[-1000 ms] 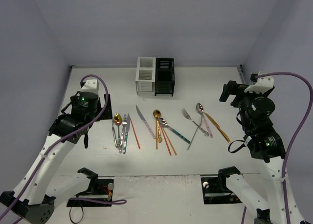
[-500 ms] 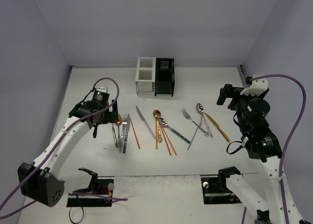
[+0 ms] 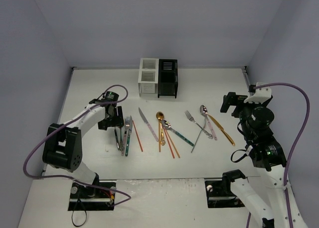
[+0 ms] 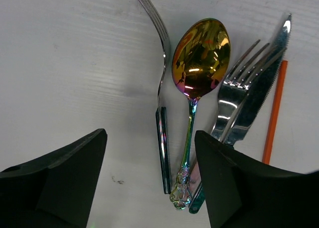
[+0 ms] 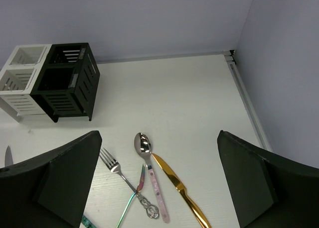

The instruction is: Sort the eating utensils into containers

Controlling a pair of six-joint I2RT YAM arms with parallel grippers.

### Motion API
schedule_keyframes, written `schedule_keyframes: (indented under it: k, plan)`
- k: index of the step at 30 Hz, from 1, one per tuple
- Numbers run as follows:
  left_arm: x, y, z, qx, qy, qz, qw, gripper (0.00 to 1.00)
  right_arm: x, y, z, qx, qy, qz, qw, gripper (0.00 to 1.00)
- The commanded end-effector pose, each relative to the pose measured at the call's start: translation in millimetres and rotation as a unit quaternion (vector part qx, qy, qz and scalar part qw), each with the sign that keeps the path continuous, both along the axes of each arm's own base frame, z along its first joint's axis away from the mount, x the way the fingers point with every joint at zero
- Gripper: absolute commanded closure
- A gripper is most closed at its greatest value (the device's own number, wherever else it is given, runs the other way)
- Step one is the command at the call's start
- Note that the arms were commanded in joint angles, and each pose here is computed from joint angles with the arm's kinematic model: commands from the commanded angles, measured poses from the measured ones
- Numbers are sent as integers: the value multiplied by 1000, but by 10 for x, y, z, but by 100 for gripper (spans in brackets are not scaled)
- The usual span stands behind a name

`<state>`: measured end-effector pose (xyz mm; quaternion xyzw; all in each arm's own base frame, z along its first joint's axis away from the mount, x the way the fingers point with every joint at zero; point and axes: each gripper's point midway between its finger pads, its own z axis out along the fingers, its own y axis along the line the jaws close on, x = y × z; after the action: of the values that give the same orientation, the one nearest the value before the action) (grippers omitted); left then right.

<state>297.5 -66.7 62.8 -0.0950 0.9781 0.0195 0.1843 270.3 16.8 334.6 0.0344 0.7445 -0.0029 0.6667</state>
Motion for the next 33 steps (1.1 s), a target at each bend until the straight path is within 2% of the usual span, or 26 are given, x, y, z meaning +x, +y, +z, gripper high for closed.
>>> schedule_keyframes:
  k: [1, 16, 19, 20, 23, 27, 30, 33]
  plan:
    - [224, -42, -47, -10, -16, 14, 1000, 37, 25, 15, 191, 1, -42, 3, 999, 0]
    - [119, 73, -478, 10, 23, 20, 999, 82, 5, -47, 146, -10, -39, -12, 999, 0]
    - [121, 151, -439, 27, 18, 19, 999, 96, 0, -45, 130, -11, -38, -11, 999, 0]
    - [127, 209, -392, 38, 13, 19, 999, 100, -4, -42, 126, -11, -38, -10, 999, 0]
    - [216, 315, -141, 48, -23, 26, 998, 100, -9, -41, 121, -11, -38, -9, 999, 0]
    - [386, 440, 385, 51, -102, 40, 993, 100, -6, -20, 130, -10, -39, -4, 999, 0]
    - [631, 431, 901, 39, -183, 43, 981, 100, -2, -11, 136, -7, -40, -3, 999, 0]
    - [900, 312, 1475, 5, -279, 32, 960, 100, 6, 5, 139, -2, -39, 0, 999, 0]
